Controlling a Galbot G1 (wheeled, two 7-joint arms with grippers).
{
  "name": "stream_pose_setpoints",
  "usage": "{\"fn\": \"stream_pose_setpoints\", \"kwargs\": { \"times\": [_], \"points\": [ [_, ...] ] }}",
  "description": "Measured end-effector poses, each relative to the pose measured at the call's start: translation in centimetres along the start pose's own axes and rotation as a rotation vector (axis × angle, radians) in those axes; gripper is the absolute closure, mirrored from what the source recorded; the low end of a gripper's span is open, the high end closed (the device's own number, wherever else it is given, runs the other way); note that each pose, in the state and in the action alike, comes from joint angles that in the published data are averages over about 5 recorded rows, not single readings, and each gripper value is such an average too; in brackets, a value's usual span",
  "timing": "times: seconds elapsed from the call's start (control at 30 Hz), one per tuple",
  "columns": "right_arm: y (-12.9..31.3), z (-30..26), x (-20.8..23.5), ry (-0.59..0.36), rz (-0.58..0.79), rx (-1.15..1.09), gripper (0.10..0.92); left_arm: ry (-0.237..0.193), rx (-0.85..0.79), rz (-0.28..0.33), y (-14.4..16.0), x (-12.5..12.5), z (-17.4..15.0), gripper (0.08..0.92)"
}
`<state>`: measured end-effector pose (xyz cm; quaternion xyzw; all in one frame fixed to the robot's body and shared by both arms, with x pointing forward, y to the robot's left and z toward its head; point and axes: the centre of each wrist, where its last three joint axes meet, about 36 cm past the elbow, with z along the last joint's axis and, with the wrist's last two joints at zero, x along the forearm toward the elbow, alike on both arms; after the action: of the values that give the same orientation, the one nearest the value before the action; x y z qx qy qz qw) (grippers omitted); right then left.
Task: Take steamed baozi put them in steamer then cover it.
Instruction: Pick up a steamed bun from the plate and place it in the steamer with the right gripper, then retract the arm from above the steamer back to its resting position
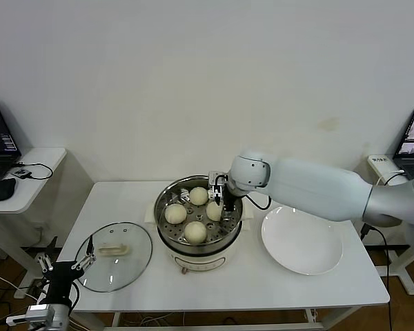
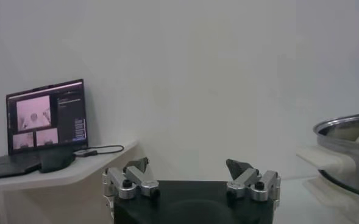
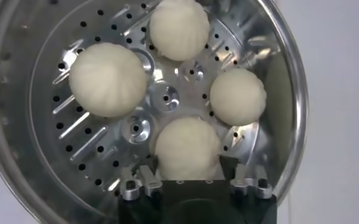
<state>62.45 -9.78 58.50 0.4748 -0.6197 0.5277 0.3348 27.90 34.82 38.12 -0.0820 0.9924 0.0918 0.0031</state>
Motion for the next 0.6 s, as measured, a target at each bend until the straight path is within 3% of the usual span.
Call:
{"fn": "stream_pose_setpoints", "kwargs": {
  "times": [0.33, 0.6],
  "points": [
    [0.9, 1.8, 4.4, -0.092, 0.082, -0.033, 0.199, 0.005, 0.000, -0.013, 0.0, -0.5, 0.0, 0.177],
    [6.3, 7.7, 3.9, -0.291, 0.311, -0.139, 0.200, 0.025, -0.023, -0.046, 0.0, -1.0, 0.1, 0.177]
  ]
}}
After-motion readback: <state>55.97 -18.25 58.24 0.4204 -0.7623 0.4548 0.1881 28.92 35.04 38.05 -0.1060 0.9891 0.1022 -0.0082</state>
